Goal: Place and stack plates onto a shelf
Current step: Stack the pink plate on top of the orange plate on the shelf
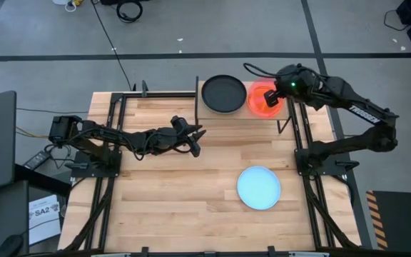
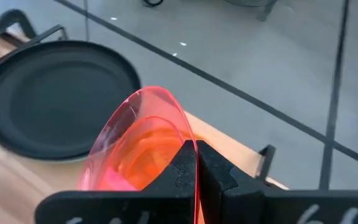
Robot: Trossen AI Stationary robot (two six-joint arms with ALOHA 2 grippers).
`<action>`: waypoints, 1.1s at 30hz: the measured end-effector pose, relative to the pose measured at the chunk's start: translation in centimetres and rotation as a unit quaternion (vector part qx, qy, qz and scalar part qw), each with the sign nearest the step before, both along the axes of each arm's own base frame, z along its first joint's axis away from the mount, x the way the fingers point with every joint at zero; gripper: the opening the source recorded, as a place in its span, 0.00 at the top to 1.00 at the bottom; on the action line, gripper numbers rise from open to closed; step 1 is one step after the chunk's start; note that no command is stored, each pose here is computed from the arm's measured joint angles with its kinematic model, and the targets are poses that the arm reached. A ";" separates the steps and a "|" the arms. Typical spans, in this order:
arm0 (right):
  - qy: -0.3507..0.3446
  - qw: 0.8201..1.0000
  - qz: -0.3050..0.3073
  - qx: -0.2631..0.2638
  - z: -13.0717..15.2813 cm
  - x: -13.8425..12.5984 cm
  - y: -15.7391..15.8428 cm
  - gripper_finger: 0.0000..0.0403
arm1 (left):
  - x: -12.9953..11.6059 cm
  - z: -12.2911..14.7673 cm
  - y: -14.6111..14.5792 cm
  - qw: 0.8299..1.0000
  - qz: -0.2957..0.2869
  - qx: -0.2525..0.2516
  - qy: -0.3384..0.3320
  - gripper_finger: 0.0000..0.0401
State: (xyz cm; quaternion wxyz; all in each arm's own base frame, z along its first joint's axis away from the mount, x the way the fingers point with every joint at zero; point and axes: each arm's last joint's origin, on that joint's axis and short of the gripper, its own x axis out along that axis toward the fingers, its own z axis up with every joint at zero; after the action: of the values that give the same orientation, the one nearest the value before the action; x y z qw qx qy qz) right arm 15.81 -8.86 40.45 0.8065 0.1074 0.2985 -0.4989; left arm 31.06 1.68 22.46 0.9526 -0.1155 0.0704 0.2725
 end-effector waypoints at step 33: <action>-0.077 0.985 -0.154 -0.032 -5.4 -3.0 -0.8 0.98 | 0.0 0.0 0.0 1.000 0.000 0.000 0.000 0.68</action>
State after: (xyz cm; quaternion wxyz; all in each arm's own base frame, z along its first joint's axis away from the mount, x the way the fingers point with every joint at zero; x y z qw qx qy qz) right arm 12.76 -9.62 35.05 0.7440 0.1640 0.1989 -0.6164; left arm 31.06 1.69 22.46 0.9526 -0.1150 0.0706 0.2727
